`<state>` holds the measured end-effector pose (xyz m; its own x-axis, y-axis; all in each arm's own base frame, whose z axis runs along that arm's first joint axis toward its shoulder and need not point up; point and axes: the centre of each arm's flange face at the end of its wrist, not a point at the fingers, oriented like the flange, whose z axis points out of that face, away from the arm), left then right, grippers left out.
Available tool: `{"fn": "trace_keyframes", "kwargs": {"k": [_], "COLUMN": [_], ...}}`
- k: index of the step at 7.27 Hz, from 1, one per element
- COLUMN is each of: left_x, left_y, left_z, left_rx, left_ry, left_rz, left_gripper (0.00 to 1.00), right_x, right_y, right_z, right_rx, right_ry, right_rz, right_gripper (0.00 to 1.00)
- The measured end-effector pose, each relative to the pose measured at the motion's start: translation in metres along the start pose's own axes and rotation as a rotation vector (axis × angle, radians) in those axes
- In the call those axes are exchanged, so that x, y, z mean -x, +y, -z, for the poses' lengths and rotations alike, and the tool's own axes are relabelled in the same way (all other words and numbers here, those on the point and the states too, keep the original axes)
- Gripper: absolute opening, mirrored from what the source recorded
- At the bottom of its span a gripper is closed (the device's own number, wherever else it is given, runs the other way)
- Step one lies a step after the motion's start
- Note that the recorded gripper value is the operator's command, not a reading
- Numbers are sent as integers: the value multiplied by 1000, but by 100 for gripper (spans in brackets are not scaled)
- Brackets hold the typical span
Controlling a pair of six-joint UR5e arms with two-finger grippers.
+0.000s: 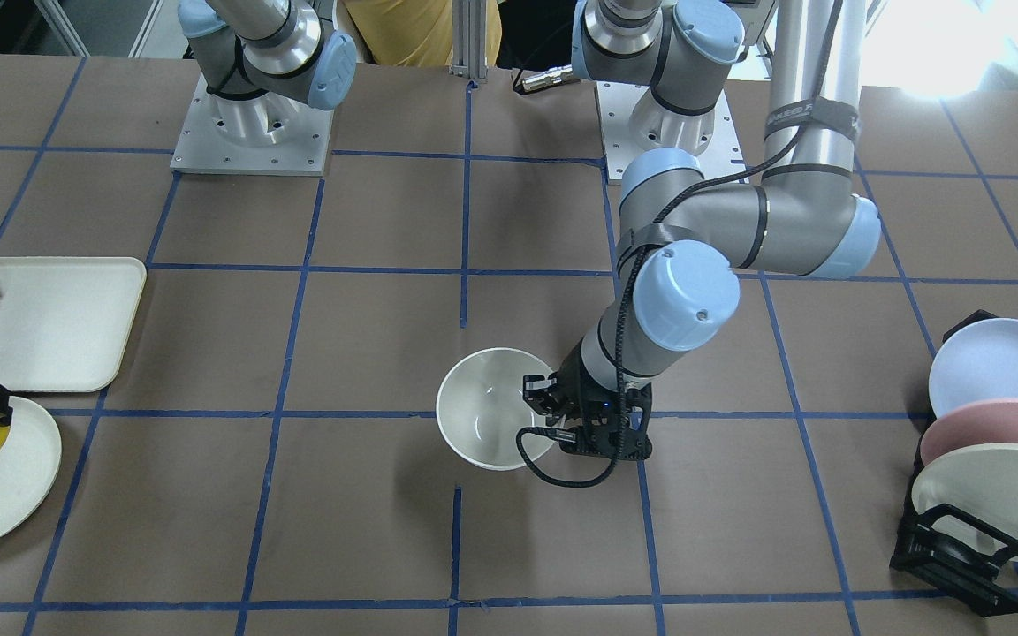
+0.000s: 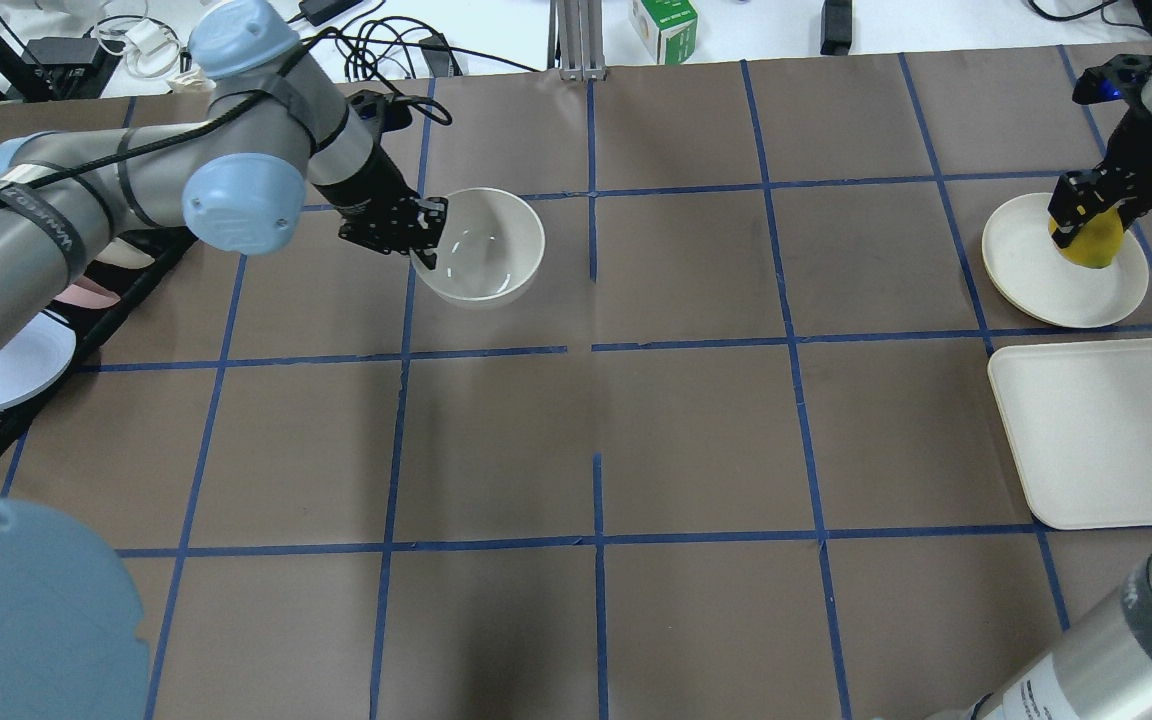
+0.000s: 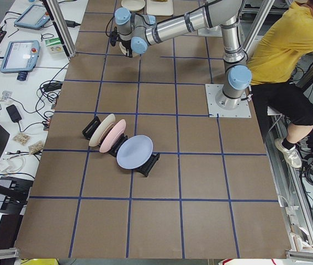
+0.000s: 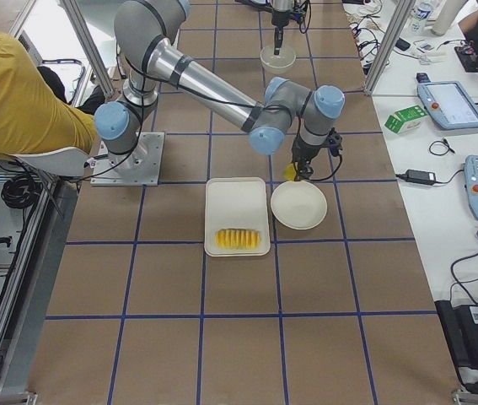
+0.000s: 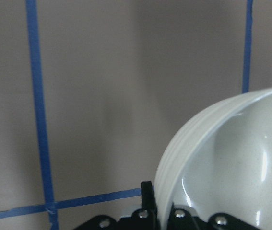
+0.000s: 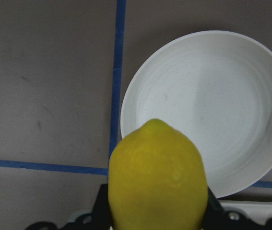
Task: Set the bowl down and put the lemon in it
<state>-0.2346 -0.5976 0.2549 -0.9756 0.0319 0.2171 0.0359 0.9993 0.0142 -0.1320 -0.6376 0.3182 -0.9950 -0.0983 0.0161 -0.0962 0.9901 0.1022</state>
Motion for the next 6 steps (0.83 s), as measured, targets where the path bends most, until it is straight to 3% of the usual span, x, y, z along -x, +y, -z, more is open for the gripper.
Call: {"fn": "trace_keyframes", "kwargs": {"k": [2, 3, 4, 5, 6], "left_x": [-6, -7, -10, -15, -20], "left_y": [21, 29, 33, 36, 36], "left_z": [-37, -49, -55, -60, -61], "left_rx": [-39, -39, -35, -30, -33], "left_ry": [5, 8, 8, 8, 10], "left_rz": [6, 33, 58, 64, 67], "left_gripper": [0, 14, 78, 100, 100], "right_x": [77, 119, 165, 206, 241], "right_y": [-2, -4, -6, -5, -1], "right_z": [28, 36, 40, 45, 49], "right_rx": [1, -3, -8, -17, -29], "right_ry": [5, 11, 18, 24, 24], "right_rz": [-45, -57, -67, -71, -79], "right_gripper": [0, 0, 0, 0, 0]}}
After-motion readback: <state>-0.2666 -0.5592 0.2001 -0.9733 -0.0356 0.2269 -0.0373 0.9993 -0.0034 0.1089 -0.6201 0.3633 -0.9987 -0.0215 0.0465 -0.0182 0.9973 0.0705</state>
